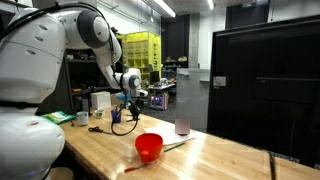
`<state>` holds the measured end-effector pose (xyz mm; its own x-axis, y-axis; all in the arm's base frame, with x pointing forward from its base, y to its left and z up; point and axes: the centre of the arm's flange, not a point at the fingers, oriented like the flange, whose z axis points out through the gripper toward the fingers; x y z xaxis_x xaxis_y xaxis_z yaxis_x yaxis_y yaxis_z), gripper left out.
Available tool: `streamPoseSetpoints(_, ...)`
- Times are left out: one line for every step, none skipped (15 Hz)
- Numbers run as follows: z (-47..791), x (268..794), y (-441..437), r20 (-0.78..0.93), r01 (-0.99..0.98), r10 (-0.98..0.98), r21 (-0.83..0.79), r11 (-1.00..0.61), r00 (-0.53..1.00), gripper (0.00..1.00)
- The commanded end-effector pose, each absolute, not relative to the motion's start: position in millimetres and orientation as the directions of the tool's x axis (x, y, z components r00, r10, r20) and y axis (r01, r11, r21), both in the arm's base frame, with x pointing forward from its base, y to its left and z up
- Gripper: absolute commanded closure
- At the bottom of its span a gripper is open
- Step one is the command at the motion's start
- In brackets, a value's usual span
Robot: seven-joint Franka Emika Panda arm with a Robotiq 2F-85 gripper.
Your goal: Bring the blue sharpie closer to the cup
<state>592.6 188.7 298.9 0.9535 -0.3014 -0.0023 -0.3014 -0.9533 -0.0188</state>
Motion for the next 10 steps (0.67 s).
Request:
streamPoseSetpoints(290,568,180,0.013,-0.262,-0.264,-0.085,-0.961,0.964,0.97)
streamPoseSetpoints(283,566,180,0.019,-0.249,-0.252,-0.088,-0.964,0.968,0.97)
streamPoseSetpoints(278,563,180,0.020,-0.239,-0.242,-0.089,-0.967,0.970,0.97)
streamPoseSetpoints(273,561,180,0.022,-0.231,-0.234,-0.087,-0.969,0.972,0.97)
streamPoseSetpoints(269,558,179,0.022,-0.224,-0.226,-0.082,-0.971,0.974,0.97)
streamPoseSetpoints(265,556,179,0.030,-0.220,-0.223,-0.073,-0.973,0.974,0.97)
streamPoseSetpoints(261,554,179,0.036,-0.213,-0.215,-0.064,-0.975,0.976,0.97)
streamPoseSetpoints(260,552,179,0.035,-0.208,-0.210,-0.059,-0.976,0.977,0.83)
streamPoseSetpoints(260,551,179,0.042,-0.202,-0.204,-0.057,-0.978,0.978,0.62)
streamPoseSetpoints(262,550,179,0.049,-0.199,-0.202,-0.055,-0.978,0.978,0.60)
